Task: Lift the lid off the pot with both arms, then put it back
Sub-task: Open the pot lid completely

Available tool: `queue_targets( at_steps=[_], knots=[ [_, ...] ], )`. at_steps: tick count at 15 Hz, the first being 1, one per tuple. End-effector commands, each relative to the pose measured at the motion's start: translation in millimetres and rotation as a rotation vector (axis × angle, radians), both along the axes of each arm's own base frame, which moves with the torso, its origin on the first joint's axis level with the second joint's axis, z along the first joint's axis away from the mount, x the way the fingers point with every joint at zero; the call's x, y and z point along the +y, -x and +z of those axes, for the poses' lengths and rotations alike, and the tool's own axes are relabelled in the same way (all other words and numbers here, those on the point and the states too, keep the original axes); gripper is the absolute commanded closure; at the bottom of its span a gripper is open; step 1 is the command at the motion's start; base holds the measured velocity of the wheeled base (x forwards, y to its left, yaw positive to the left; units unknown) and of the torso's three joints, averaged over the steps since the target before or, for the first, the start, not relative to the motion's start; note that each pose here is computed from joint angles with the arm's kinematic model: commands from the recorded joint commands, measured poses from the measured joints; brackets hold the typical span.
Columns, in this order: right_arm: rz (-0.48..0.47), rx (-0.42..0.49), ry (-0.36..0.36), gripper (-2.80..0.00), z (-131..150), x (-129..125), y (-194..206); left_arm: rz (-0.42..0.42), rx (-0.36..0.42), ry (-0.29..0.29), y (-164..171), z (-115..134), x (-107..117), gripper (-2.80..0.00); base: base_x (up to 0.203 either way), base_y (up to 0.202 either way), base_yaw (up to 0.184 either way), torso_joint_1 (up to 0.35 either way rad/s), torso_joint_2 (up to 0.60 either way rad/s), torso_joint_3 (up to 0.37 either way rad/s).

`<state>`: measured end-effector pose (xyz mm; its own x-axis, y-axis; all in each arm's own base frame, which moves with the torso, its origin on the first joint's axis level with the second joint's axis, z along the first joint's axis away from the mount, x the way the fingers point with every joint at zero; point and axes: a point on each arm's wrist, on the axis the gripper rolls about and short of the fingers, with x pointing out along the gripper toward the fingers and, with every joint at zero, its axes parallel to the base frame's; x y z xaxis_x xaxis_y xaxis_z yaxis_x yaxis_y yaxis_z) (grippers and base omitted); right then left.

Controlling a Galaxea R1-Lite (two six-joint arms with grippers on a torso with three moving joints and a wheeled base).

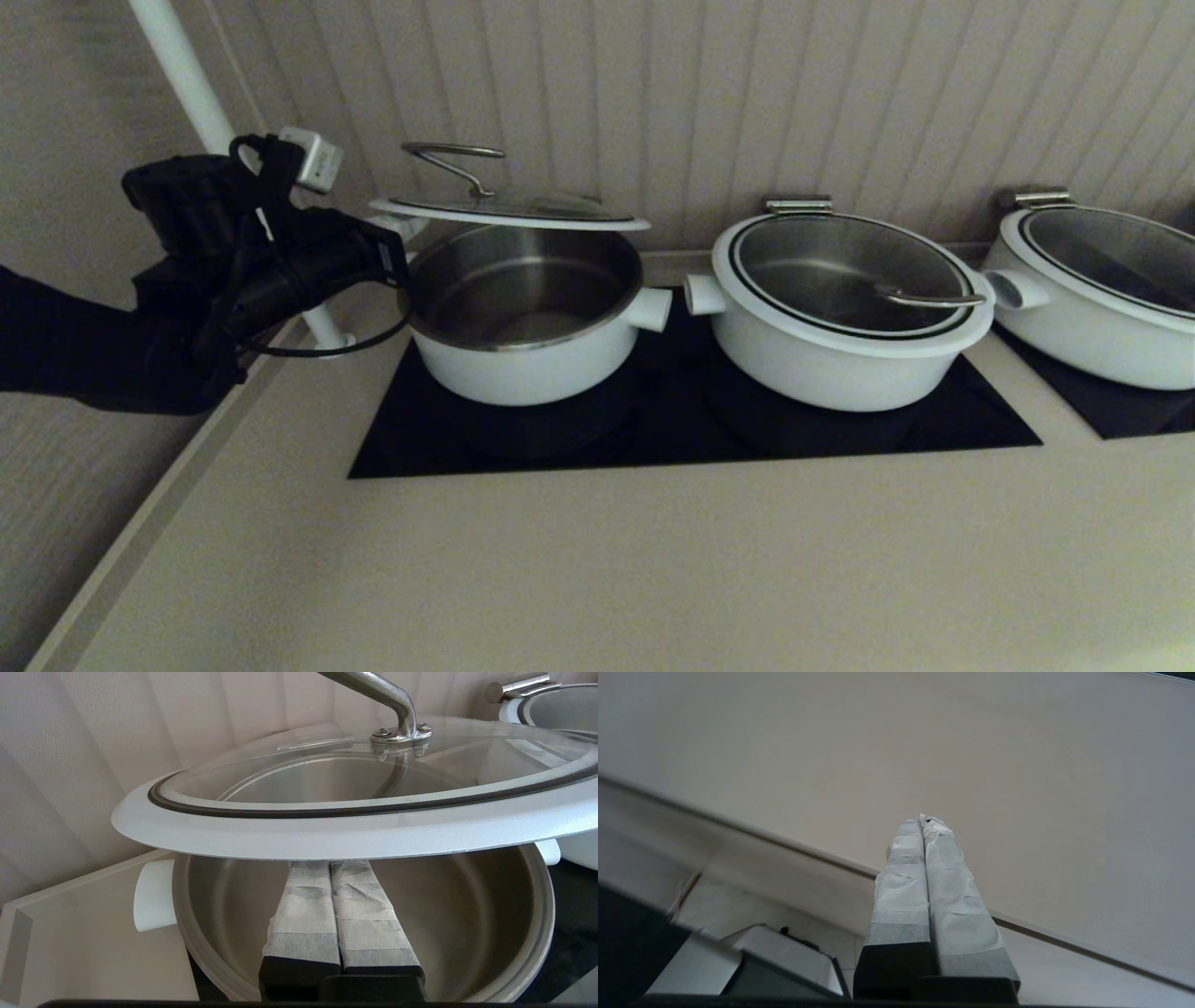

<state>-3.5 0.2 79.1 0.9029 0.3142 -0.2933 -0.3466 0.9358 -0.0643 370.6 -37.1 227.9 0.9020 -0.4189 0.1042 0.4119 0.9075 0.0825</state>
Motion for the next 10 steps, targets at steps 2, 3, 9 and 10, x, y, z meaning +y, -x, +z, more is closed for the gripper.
queue_targets(
  at_steps=[2,3,9,10],
  knots=[
    [-0.117,0.007,0.002,0.0,-0.1,0.6,-0.8,-0.002,-0.007,0.0,-0.3,0.9,-0.1,0.0,0.0,0.0,0.0,0.0,0.0,0.0],
    [-0.121,0.007,0.002,0.0,0.0,0.6,-0.9,-0.003,-0.008,0.0,0.0,1.3,-0.4,0.0,0.0,0.0,0.0,0.0,0.0,0.0],
    [-0.162,0.007,0.002,0.0,0.0,0.7,-0.9,-0.001,-0.018,0.001,1.7,4.7,0.3,0.0,0.0,0.0,0.0,0.0,0.0,0.0],
    [-0.178,0.008,0.003,0.0,0.0,0.7,-1.1,-0.003,-0.021,0.001,3.1,6.6,-0.2,0.0,0.0,0.0,0.0,0.0,0.0,0.0]
  ],
)
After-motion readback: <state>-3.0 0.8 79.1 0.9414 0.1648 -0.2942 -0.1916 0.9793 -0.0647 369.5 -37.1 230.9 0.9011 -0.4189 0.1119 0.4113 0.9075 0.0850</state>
